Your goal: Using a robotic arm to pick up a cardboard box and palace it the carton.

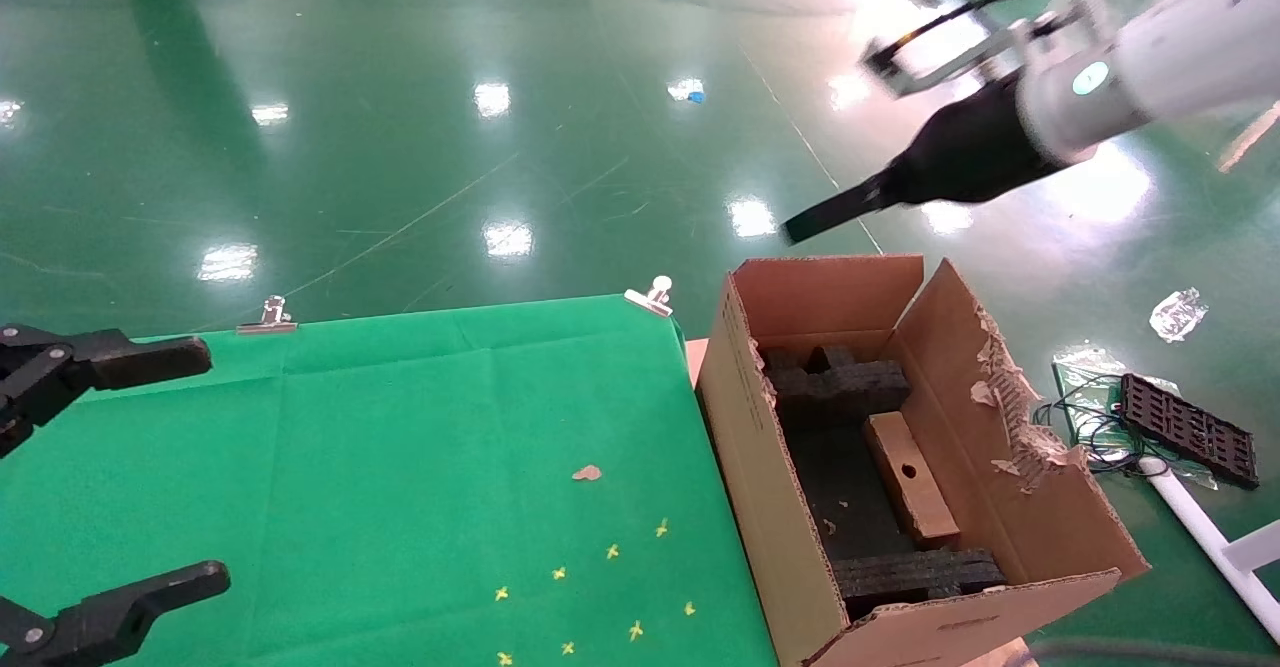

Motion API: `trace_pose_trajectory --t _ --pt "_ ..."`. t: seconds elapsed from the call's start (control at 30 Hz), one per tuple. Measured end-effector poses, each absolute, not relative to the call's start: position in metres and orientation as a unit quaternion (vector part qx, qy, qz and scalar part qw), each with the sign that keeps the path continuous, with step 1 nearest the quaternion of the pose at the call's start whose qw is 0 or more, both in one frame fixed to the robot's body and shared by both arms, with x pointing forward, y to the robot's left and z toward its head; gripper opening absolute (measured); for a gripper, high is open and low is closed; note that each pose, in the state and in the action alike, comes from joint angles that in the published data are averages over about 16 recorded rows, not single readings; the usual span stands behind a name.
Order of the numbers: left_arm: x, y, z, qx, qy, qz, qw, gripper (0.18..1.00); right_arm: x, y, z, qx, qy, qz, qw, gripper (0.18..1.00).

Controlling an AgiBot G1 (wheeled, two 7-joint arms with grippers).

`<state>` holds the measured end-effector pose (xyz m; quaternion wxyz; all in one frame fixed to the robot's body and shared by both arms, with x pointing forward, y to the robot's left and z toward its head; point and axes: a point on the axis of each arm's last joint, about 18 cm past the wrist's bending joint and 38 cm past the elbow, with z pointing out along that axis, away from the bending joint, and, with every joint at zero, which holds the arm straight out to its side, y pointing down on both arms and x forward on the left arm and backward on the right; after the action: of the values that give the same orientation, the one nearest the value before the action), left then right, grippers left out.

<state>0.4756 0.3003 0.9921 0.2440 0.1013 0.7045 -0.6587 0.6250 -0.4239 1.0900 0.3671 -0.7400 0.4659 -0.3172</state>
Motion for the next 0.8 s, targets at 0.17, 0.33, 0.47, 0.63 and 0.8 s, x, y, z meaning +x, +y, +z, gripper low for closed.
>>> trace_pose_trajectory --t 0.17,0.33,0.47,0.63,0.8 --pt "0.476 0.3 0.992 0.101 0.705 -0.659 0.244 1.001 0.629 -0.395 1.066 -0.768 0.412 -0.282 0.4 1.0" --pt "0.476 0.3 0.992 0.101 0.705 -0.659 0.244 1.001 0.627 -0.369 1.046 -0.788 0.356 -0.251 0.435 1.0" --pt "0.476 0.3 0.992 0.101 0.705 -0.659 0.244 1.001 0.622 -0.352 1.033 -0.797 0.311 -0.231 0.463 1.0" --pt "0.476 0.3 0.992 0.101 0.705 -0.659 0.244 1.001 0.612 -0.333 1.02 -0.802 0.255 -0.211 0.498 1.0" --pt "0.476 0.3 0.992 0.101 0.705 -0.659 0.244 1.001 0.599 -0.319 1.01 -0.799 0.2 -0.197 0.532 1.0"
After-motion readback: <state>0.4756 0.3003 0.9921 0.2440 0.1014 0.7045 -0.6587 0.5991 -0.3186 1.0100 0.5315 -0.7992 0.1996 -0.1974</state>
